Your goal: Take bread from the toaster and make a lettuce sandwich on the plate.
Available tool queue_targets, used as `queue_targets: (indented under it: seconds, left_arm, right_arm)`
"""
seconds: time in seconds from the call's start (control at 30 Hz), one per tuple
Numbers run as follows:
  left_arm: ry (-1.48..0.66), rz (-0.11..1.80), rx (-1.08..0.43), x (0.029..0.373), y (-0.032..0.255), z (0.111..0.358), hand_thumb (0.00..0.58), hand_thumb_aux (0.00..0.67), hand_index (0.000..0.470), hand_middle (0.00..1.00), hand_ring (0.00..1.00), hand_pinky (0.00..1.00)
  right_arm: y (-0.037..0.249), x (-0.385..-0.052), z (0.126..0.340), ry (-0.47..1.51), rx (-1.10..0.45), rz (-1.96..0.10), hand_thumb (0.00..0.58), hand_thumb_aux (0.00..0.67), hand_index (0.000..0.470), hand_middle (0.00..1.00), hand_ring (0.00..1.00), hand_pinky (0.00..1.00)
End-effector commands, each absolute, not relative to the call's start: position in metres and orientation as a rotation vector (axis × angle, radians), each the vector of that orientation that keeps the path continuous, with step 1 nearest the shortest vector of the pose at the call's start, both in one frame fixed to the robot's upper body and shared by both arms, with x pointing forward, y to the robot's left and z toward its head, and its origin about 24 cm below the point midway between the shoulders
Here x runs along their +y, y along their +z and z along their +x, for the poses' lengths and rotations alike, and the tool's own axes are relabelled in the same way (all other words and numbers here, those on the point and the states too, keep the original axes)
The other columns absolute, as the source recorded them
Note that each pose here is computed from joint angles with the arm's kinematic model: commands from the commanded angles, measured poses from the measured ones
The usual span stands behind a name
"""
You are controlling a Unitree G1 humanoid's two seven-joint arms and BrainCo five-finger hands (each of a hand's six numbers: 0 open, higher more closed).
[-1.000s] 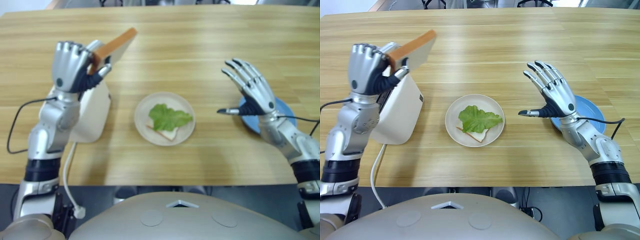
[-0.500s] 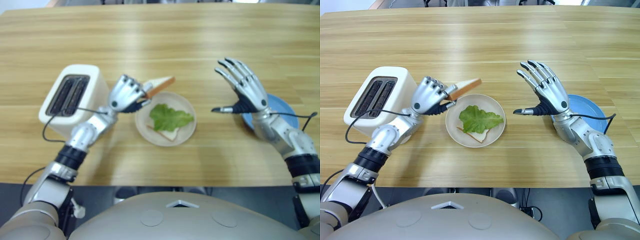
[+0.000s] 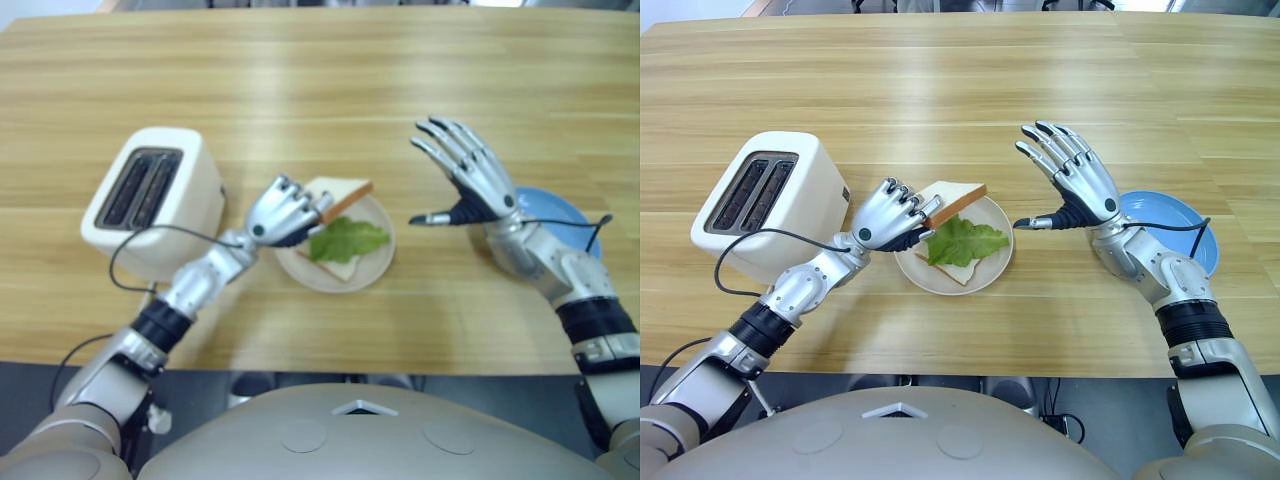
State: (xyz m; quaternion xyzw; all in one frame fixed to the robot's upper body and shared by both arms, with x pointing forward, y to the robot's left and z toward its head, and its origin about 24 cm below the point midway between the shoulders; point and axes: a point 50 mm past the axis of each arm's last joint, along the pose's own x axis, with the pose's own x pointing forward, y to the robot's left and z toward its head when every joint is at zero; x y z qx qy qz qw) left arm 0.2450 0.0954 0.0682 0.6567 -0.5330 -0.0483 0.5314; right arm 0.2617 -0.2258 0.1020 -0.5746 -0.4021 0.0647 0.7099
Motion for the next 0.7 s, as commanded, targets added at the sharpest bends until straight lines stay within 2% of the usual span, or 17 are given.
queue_targets:
  seconds: [0.03,0.4,0.7]
  left_arm:
    - [-0.160,1.585,-1.283,0.091,0.062,0.238,0.580,0.670,0.460,1.00,1.00,1.00]
    - [-0.264,1.630,-1.253,0.082,0.034,0.234,0.580,0.670,0.460,1.00,1.00,1.00]
    - [-0.265,1.659,-1.265,0.075,0.029,0.236,0.580,0.670,0.460,1.00,1.00,1.00]
  right_arm:
    - [0.097,-0.224,0.261,0.174,-0.883,-1.284,0.000,0.000,0.000,0.00,0.00,0.00]
    - [0.093,-0.214,0.257,0.243,-0.896,-1.262,0.000,0.000,0.000,0.00,0.00,0.00]
    - [0.063,-0.184,0.247,0.605,-0.818,-1.227,0.000,0.000,0.000,0.00,0.00,0.00]
